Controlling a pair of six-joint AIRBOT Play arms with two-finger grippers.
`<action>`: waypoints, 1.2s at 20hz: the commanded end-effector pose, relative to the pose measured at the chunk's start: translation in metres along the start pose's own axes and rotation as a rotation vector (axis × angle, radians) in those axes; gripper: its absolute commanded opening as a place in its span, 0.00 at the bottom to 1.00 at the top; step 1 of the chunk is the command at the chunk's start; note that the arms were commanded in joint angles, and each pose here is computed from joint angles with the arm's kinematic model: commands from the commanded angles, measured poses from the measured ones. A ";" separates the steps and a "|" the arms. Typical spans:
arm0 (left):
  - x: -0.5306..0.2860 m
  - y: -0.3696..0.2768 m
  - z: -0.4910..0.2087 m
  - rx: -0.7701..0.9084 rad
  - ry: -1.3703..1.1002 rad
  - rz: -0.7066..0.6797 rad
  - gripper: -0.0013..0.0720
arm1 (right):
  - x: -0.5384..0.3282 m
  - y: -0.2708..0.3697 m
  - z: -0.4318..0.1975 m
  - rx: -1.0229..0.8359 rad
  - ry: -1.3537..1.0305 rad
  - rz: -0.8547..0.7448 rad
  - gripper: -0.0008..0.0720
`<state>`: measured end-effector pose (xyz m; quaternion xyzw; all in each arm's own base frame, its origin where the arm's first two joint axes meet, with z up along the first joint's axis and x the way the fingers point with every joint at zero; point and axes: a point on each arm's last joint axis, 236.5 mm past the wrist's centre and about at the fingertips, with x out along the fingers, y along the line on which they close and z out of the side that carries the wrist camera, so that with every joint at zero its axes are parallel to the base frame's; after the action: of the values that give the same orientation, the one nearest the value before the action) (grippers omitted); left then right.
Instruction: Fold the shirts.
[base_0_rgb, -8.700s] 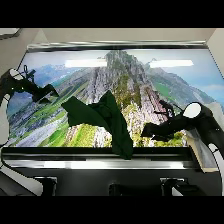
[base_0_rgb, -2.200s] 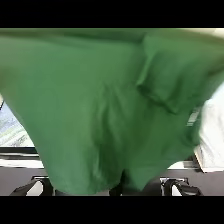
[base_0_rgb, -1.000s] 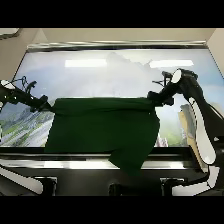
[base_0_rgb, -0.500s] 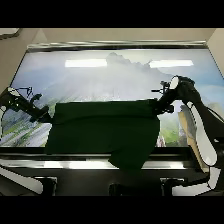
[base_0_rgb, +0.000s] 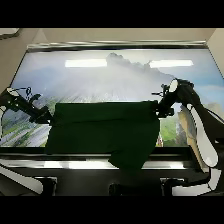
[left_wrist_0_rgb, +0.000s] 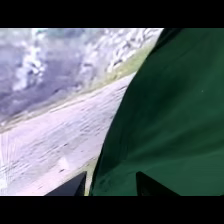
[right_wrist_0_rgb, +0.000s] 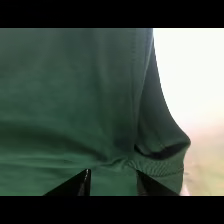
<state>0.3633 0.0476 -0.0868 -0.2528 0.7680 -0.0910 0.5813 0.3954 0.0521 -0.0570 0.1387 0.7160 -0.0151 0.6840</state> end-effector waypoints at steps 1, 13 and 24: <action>-0.020 -0.002 -0.009 -0.030 -0.014 -0.002 0.56 | -0.022 -0.012 -0.011 -0.028 0.019 -0.011 0.56; 0.049 0.058 -0.164 -0.215 0.036 -0.004 0.56 | -0.007 -0.040 -0.133 0.004 0.133 0.110 0.56; 0.055 0.041 -0.135 -0.223 -0.089 -0.099 0.05 | -0.002 -0.037 -0.170 -0.001 0.156 0.144 0.60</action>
<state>0.2073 0.0366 -0.1087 -0.3528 0.7454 -0.0157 0.5653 0.2380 0.0447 -0.0451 0.1795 0.7535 0.0380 0.6314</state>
